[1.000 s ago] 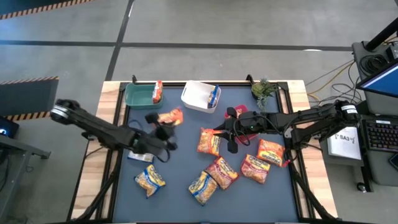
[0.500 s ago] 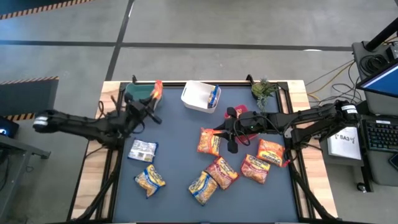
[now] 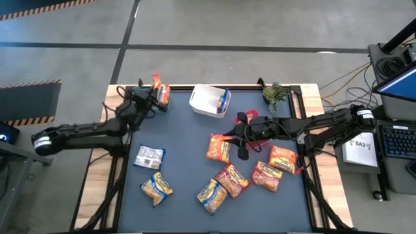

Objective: Sort Maruchan noodles
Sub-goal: Put the orange noodle pack into the green bin

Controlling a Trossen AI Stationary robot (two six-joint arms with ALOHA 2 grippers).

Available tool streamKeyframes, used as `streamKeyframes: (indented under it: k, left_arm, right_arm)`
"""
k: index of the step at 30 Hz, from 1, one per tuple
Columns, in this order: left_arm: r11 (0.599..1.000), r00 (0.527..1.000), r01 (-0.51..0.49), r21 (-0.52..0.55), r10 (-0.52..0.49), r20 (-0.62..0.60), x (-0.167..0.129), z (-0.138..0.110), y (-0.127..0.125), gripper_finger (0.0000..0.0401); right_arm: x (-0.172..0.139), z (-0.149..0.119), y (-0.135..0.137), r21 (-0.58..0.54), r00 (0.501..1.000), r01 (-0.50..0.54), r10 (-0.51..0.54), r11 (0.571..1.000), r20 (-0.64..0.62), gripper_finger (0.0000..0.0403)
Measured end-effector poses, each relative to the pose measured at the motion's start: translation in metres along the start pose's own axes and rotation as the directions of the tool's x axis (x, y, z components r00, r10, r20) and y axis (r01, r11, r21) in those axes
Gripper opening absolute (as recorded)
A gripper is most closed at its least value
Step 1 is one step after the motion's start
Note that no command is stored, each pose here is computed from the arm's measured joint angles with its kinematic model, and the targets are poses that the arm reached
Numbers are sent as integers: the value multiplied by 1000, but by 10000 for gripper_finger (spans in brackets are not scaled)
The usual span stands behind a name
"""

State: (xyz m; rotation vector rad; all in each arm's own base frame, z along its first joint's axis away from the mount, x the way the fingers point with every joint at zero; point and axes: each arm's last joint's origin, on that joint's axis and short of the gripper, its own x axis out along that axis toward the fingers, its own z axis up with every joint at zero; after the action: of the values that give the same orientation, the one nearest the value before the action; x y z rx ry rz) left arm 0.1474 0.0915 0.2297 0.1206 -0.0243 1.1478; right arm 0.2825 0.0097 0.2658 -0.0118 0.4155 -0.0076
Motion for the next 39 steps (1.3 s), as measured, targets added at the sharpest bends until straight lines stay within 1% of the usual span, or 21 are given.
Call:
streamKeyframes:
  k: [3,7,11,16,22,25,28,33,39]
  left_arm:
    - [999,999,36,-21,-37,-2,11,-5,6,6]
    - [999,999,33,-14,-33,-32,24,-14,16,6]
    - [995,994,97,-20,-98,-51,34,-22,22,6]
    - [998,992,53,-41,-57,-113,44,-38,29,6]
    - [986,983,156,-52,-160,-89,52,-46,28,6]
    - [981,977,193,-16,-194,-92,56,-50,28,6]
    - [982,975,191,-2,-189,-117,58,-57,28,6]
    - [984,971,177,-23,-178,-157,62,-65,29,8]
    - [985,973,167,-40,-171,-154,62,-66,29,27]
  right_arm:
    - [0,0,0,-3,1000,0,0,1000,0,86]
    - [0,0,0,-5,1000,0,0,1000,0,86]
    - [0,0,0,-6,1000,0,0,1000,-1,86]
    - [0,0,0,-6,1000,0,0,1000,-3,86]
    - [0,-1,0,-6,1000,0,0,1000,-6,86]
    - [0,-1,0,-6,1000,0,0,1000,-8,86]
    - [0,-1,0,-6,1000,0,0,1000,-8,86]
    - [0,-2,0,1,1000,1,-1,1000,-18,86]
    - [0,-3,0,18,999,1,-1,1000,-36,86]
